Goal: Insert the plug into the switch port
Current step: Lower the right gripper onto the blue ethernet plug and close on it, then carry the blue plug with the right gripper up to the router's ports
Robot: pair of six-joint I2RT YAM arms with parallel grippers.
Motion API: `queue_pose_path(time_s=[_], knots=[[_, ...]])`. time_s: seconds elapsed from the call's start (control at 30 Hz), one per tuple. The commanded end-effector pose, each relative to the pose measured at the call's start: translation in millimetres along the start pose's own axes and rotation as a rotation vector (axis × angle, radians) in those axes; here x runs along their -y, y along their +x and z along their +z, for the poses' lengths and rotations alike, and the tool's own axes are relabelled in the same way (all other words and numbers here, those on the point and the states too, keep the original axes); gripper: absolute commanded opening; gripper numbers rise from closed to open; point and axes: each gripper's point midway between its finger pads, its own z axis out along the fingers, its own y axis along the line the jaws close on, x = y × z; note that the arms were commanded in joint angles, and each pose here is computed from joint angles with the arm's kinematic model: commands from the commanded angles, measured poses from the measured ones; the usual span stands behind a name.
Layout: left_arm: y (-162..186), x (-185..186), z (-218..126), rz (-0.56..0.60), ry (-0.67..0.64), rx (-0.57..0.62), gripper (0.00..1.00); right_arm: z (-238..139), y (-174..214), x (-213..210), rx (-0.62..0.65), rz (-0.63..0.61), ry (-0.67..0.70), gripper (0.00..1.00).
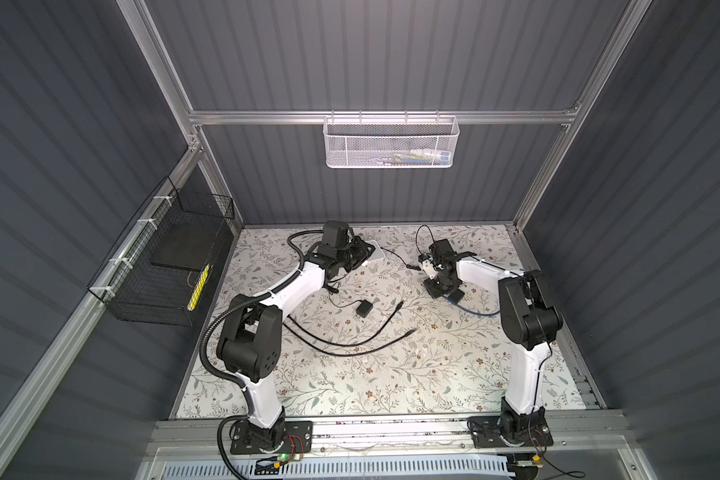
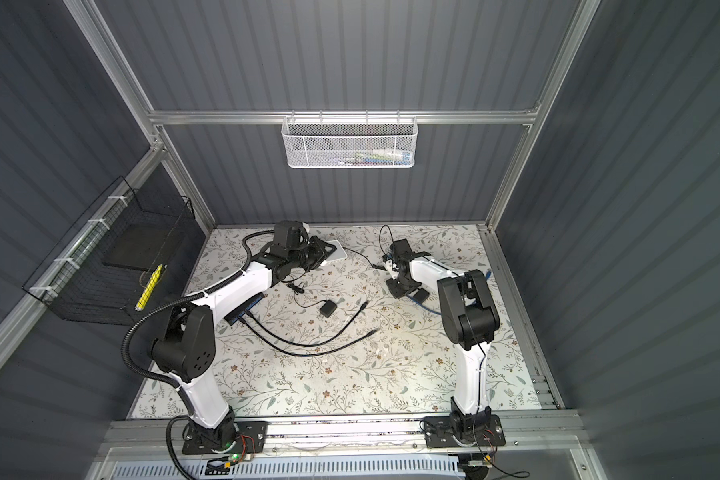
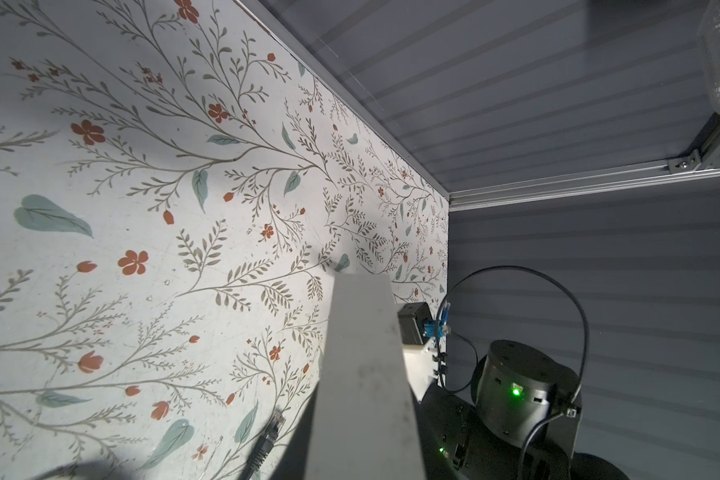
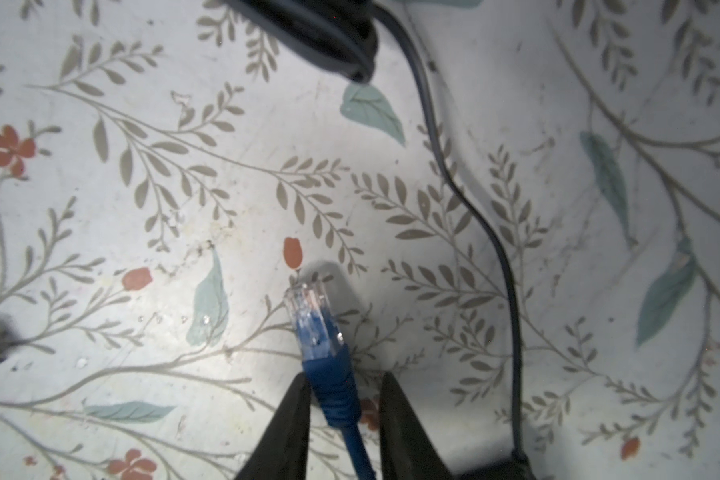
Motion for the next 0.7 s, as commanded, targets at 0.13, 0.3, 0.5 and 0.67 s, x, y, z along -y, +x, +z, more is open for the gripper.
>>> queue_pose_path(time_s=[0.13, 0.3, 0.5, 0.67], knots=[[-4, 6, -6, -0.002, 0.028, 0.016, 0.0, 5, 7, -4, -0.033, -0.017, -0.022, 0.14], [3, 1, -9, -0.038, 0.019, -0.008, 0.0, -10, -8, -12, 0.055, -0.001, -0.071, 0.02], [10, 3, -22, -0.111, 0.046, 0.001, 0.0, -68, -22, -31, 0.2, 0.027, -0.155, 0.0], [10, 12, -40, -0.155, 0.071, 0.047, 0.0, -121, -13, -65, 0.298, 0.05, -0.246, 0.0]])
